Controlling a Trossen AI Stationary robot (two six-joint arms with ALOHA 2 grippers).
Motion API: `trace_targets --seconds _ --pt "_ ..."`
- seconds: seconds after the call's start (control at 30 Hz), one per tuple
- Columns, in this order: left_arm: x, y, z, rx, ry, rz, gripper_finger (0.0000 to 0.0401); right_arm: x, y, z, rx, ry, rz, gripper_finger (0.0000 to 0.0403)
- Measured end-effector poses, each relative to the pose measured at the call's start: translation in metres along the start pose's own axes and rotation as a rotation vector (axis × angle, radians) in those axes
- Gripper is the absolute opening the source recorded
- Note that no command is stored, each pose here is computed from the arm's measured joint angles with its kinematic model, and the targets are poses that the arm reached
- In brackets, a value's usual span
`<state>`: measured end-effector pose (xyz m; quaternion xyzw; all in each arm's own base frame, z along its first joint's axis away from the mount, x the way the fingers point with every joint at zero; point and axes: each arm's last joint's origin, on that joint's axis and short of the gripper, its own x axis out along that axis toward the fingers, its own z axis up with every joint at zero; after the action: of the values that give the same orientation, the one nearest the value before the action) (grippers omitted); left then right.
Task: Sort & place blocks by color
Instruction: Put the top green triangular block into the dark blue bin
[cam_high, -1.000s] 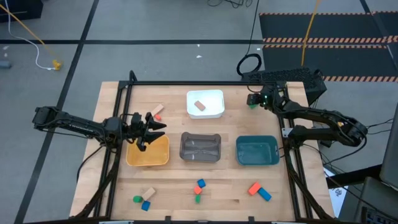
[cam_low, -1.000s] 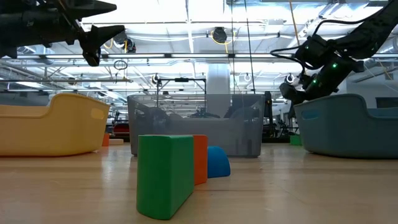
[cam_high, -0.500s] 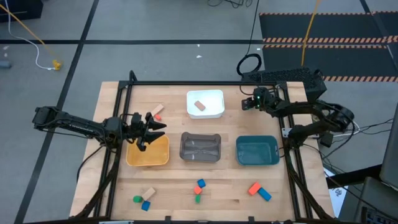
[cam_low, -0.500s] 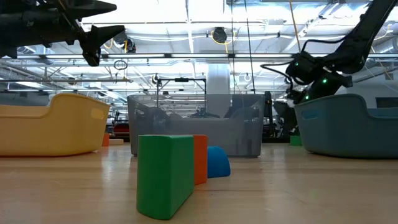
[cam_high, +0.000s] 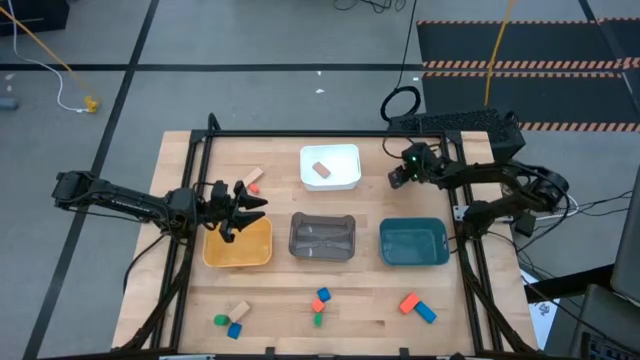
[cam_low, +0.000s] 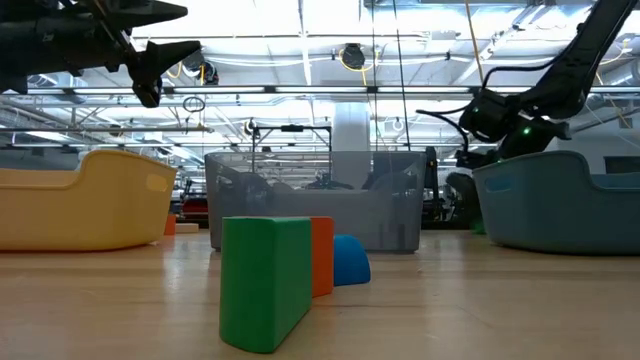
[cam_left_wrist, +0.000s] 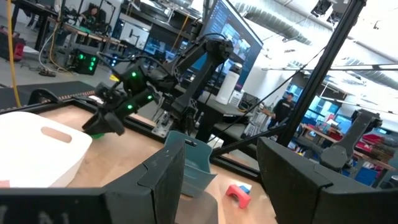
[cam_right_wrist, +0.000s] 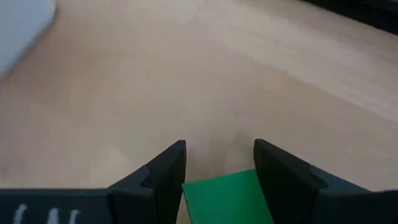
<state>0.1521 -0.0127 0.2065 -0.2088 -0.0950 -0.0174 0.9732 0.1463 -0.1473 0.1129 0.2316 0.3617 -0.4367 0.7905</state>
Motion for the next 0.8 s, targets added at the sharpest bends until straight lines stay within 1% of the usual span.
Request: trace_targets --seconds 0.07,0.2,0.27,0.3,0.33,0.37,0.4,0.47,0.5,0.53,0.67,0.8 --pt "0.0 0.0 0.0 -0.004 0.0 0.0 0.02 -0.004 -0.001 -0.001 -0.101 0.006 0.003 0.018" --pt "0.0 0.0 0.0 -0.004 -0.001 0.0 0.02 -0.015 -0.001 0.004 -0.294 -0.033 0.009 0.018" --pt "0.0 0.0 0.0 -0.007 -0.001 0.0 0.02 -0.022 -0.001 0.007 -0.327 -0.065 0.01 0.018" --pt "0.0 0.0 0.0 -0.011 -0.001 0.0 0.02 -0.026 -0.001 0.009 -0.313 -0.093 0.011 0.018" --pt "0.0 0.0 0.0 -0.017 -0.001 0.0 0.02 -0.031 -0.001 0.012 -0.274 -0.124 0.013 0.018" --pt "0.0 0.0 0.0 -0.02 -0.001 0.0 0.02 -0.035 -0.001 0.014 -0.2 -0.154 0.021 0.018" --pt "0.0 0.0 0.0 -0.022 -0.001 0.001 0.02 -0.039 -0.001 0.016 -0.094 -0.176 0.032 0.018" --pt "0.0 0.0 0.0 -0.022 -0.007 0.014 0.02 -0.046 -0.002 0.017 0.179 -0.186 0.061 0.018" --pt "0.0 0.001 0.0 -0.021 -0.011 0.024 0.02 -0.049 -0.002 0.016 0.284 -0.178 0.072 0.018" --pt "0.0 0.001 0.0 -0.017 -0.015 0.033 0.02 -0.05 -0.001 0.014 0.336 -0.163 0.076 0.018" --pt "0.0 0.001 0.001 0.011 -0.021 0.048 0.02 -0.049 0.002 0.007 0.363 -0.102 0.074 0.018" --pt "0.0 0.001 0.001 0.017 -0.021 0.049 0.02 -0.048 0.003 0.0 0.354 -0.035 0.049 0.018"
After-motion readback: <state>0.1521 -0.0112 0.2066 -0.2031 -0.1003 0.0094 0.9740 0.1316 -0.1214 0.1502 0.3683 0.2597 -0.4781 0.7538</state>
